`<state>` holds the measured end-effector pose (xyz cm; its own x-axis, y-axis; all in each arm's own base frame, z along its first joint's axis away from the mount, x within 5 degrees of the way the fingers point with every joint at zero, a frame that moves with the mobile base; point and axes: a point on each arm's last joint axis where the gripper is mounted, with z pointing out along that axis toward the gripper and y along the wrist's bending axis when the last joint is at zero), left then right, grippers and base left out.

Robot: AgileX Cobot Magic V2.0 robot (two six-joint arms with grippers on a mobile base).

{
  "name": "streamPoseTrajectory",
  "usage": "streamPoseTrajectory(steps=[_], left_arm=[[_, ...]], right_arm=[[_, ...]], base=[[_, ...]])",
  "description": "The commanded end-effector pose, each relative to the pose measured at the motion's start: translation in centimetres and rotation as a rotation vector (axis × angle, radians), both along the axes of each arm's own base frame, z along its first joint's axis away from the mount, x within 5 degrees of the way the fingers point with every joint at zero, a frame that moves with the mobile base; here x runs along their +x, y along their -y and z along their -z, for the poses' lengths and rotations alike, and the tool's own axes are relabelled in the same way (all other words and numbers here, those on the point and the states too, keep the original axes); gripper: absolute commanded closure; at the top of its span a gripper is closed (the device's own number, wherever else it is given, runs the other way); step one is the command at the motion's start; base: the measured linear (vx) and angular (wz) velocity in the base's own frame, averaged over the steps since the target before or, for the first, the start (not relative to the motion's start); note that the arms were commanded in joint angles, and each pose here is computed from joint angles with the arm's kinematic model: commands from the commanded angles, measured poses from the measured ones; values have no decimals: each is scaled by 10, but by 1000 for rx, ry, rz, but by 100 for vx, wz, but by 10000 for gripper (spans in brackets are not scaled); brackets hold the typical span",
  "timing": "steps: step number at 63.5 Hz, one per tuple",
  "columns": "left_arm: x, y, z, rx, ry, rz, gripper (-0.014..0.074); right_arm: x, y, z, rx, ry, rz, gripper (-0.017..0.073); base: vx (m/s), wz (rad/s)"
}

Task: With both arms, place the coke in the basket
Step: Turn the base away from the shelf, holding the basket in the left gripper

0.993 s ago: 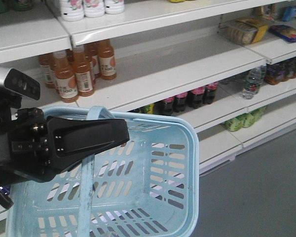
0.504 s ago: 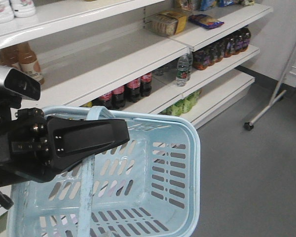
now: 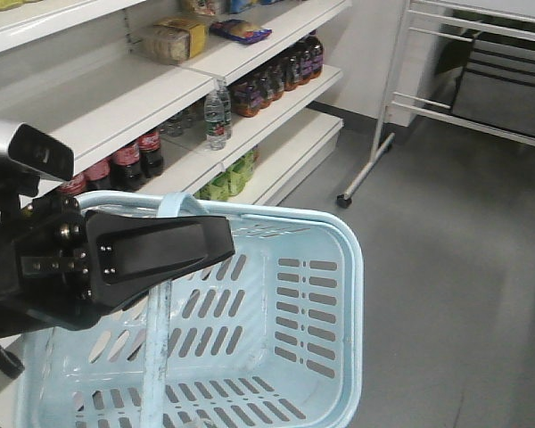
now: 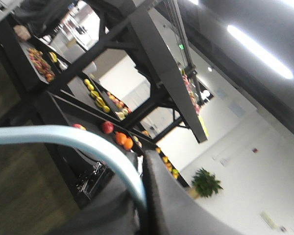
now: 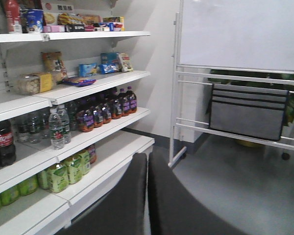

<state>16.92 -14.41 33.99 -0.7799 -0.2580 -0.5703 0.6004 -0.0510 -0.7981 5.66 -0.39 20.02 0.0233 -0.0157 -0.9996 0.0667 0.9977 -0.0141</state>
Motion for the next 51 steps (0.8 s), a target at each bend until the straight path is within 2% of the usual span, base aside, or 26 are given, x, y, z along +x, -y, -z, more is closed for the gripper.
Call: streamPoseTrajectory(steps=[1,51], left_arm=[[-16,-3,-25,-168,81,123,600],[-16,-3,-25,-168,81,123,600]], right_arm=[[-1,0,-5,-21,78,-1,564],[-1,0,-5,-21,78,-1,564]], base=[[-4,-44],[4,-43]])
